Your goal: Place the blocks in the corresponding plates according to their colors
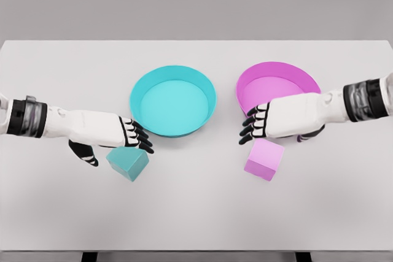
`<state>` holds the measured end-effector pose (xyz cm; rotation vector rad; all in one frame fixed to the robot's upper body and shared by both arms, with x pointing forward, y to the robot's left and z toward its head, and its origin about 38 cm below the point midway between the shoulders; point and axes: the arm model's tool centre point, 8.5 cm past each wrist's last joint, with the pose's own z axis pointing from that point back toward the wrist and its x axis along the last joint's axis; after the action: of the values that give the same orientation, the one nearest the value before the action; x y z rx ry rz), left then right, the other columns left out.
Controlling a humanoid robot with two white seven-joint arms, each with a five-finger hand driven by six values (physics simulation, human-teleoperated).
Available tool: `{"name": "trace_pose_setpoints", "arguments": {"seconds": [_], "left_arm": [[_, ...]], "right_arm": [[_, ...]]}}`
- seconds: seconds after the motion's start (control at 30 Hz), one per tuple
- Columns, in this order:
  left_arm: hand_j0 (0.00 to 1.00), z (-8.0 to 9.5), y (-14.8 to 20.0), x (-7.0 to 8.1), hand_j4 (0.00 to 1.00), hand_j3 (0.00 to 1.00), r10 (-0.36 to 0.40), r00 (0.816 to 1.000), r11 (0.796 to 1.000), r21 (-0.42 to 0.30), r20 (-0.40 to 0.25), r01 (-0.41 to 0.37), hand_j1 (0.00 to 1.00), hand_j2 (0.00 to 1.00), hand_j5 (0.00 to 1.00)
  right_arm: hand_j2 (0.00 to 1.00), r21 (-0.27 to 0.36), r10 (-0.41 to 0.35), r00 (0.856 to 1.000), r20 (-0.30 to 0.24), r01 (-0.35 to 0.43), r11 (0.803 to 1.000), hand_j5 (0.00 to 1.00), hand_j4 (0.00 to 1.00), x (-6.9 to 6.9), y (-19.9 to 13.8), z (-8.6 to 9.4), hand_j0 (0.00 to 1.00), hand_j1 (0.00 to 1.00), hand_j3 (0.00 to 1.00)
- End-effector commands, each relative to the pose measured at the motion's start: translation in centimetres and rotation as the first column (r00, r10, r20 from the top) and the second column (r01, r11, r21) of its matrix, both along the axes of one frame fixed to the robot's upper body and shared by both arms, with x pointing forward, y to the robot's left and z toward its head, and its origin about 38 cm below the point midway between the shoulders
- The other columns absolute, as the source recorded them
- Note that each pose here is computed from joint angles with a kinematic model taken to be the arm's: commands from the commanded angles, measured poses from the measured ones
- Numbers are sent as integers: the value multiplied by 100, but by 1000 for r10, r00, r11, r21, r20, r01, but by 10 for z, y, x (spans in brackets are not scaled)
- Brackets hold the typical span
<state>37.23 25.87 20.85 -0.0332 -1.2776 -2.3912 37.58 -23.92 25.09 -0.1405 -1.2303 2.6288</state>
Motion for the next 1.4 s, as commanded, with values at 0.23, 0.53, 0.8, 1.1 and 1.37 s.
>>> {"name": "trace_pose_setpoints", "arguments": {"seconds": [0.23,0.53,0.8,1.1,1.37], "left_arm": [[100,-3,-5,3,100,100,3,1000,1000,-15,-10,-3,100,100,100],[100,-11,-10,9,100,100,10,1000,1000,-27,-24,-11,100,100,100],[100,-20,-10,11,100,100,23,999,999,-29,-44,-24,100,100,100],[100,-23,-12,9,100,100,18,998,999,-32,-52,-20,100,100,100],[100,-29,-15,7,100,100,15,998,999,-36,-65,-17,100,100,100]], "right_arm": [[100,-35,7,1000,-1,-7,999,100,100,-2,0,-14,100,100,100],[100,-44,36,999,-5,-36,998,100,100,-3,11,-22,100,100,100],[100,-86,43,999,-2,-43,995,100,100,-2,11,-35,100,100,100],[100,-88,57,998,1,-57,994,100,100,-1,18,-39,100,100,100],[100,-113,54,999,1,-54,992,100,100,0,16,-49,100,100,100]]}}
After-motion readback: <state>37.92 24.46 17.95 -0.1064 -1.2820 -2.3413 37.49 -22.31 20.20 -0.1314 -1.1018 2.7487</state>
